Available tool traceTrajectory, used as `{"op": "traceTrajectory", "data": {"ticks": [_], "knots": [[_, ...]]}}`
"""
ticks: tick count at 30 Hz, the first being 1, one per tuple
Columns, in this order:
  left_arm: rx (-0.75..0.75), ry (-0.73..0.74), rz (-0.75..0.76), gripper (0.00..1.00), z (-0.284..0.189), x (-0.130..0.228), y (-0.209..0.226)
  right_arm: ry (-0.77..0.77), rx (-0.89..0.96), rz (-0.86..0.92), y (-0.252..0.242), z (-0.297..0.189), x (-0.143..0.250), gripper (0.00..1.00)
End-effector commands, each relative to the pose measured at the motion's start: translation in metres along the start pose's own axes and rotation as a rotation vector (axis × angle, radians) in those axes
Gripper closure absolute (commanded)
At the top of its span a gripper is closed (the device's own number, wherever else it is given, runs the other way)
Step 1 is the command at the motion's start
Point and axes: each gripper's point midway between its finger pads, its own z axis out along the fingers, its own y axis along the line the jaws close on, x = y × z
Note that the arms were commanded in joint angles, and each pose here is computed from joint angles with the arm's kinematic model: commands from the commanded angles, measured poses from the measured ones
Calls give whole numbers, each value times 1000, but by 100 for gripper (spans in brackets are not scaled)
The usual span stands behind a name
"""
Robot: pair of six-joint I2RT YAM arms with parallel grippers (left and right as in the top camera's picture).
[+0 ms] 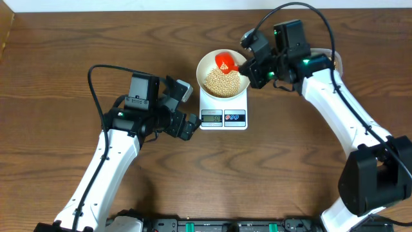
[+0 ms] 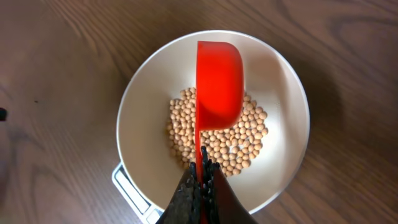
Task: Scoop item into bowl and weigh 50g on scale
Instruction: 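Tip the red scoop to pour soybeans into the bowl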
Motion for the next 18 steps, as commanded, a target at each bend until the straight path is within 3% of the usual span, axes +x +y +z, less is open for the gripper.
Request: {"op": "traceTrajectory", "data": {"ticks": [1,18], "knots": [[-7,-23,18,1,-6,-8,-1,-52,-47,25,7,-16,-14,99],[-7,-23,18,1,-6,-8,-1,-54,-57,29,9,-16,-14,99]]}}
